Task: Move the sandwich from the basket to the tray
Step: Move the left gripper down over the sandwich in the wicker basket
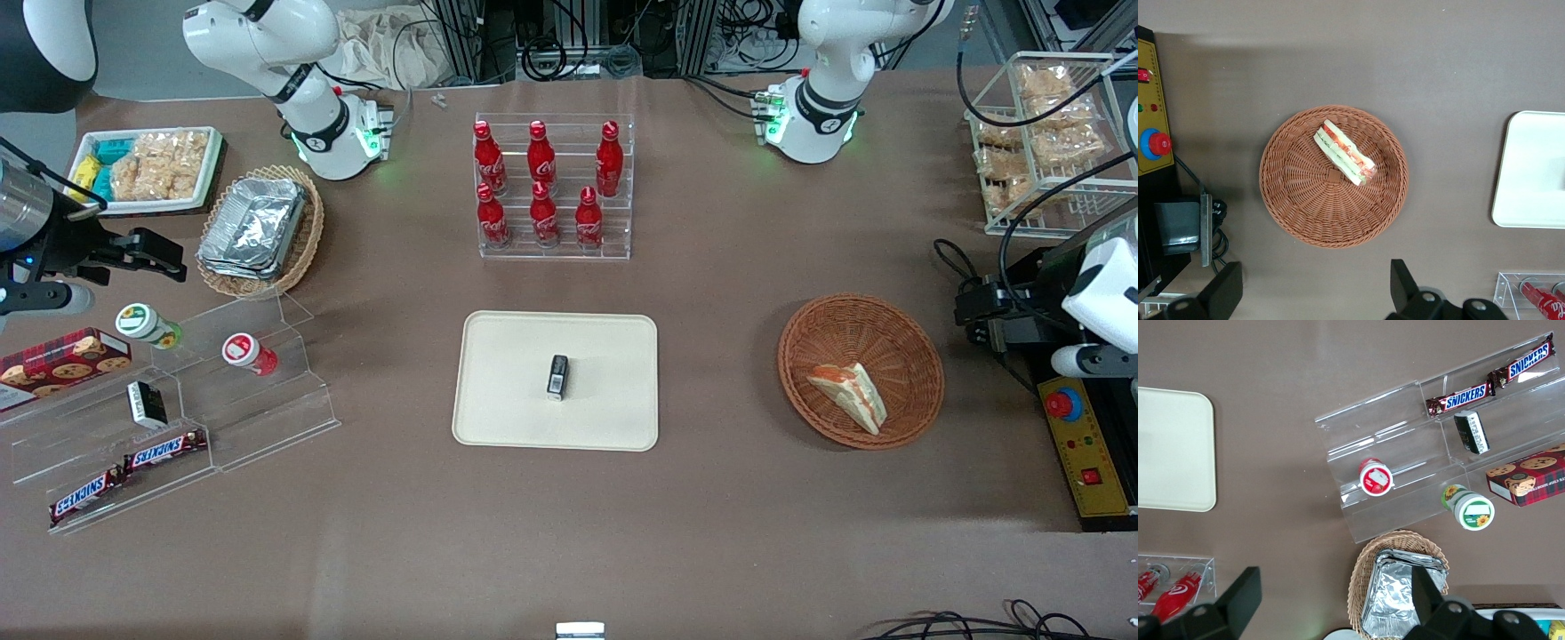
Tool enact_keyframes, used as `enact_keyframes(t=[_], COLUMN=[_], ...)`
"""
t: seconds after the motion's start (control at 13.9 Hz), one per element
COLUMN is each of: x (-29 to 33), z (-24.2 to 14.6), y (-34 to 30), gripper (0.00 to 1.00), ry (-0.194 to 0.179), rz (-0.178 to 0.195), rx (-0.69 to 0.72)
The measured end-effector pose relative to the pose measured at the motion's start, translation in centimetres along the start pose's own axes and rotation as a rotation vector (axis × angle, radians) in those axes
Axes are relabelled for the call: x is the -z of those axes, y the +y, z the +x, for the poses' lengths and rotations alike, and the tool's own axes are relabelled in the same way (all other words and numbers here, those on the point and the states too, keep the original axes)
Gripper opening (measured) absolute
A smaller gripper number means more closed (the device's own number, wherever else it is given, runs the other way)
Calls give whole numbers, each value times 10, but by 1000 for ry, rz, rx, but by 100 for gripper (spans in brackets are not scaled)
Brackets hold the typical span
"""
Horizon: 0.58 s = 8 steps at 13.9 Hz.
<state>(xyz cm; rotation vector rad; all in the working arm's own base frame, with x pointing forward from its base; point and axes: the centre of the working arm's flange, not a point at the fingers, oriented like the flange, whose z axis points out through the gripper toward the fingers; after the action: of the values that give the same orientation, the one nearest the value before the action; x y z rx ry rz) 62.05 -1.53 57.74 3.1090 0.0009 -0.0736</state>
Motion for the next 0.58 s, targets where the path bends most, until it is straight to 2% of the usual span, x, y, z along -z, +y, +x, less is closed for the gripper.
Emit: enact_keyframes(t=[0.43,0.58], x=[-11,-32], z=[3,7], y=[3,2], gripper=[100,100], ry=[-20,-55], rz=[-1,-4], rx=[-8,-8])
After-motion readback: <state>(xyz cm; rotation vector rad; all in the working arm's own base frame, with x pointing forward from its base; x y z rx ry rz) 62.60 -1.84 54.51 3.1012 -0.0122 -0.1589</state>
